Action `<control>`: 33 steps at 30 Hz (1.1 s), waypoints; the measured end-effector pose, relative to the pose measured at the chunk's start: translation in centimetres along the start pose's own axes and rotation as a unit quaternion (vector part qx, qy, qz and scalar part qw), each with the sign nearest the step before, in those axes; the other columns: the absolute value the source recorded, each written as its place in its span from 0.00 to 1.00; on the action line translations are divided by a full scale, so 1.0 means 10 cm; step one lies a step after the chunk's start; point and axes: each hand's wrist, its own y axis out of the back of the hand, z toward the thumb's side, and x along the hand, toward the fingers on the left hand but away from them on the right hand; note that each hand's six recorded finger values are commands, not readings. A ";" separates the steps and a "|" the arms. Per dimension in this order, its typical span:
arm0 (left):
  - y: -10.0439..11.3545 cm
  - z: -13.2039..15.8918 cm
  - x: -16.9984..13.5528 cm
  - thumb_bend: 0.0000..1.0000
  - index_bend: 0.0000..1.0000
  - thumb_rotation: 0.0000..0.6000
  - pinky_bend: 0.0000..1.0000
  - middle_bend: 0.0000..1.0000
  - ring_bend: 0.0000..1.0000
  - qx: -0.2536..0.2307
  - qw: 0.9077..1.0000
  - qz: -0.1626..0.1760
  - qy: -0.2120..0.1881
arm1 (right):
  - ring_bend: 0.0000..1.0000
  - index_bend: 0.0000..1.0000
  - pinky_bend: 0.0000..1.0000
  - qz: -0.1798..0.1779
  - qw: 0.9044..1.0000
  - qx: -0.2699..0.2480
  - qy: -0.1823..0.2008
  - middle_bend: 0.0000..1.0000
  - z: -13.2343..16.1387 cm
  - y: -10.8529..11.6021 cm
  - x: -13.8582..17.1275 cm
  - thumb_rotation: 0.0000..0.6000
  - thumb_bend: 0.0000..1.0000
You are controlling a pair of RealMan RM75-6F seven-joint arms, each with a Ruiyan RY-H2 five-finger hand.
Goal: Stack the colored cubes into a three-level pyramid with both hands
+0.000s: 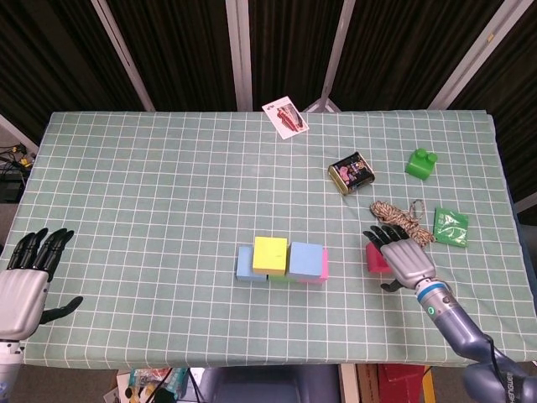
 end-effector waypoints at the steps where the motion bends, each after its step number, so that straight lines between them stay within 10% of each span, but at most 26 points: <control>1: 0.00 0.00 0.00 0.07 0.00 1.00 0.00 0.06 0.00 -0.001 1.000 0.000 0.000 | 0.00 0.00 0.00 0.002 1.000 0.001 -0.002 0.05 -0.01 -0.01 -0.02 1.00 0.17; 19: -0.01 0.02 -0.01 0.06 0.00 1.00 0.00 0.06 0.00 -0.007 1.000 -0.009 -0.006 | 0.02 0.02 0.00 -0.002 0.998 0.037 -0.051 0.24 -0.24 -0.03 -0.23 1.00 0.23; 33: -0.02 0.08 -0.04 0.06 0.00 1.00 0.00 0.06 0.00 -0.015 1.000 -0.014 -0.014 | 0.28 0.42 0.08 -0.022 0.997 0.031 -0.067 0.49 -0.32 0.02 -0.17 1.00 0.32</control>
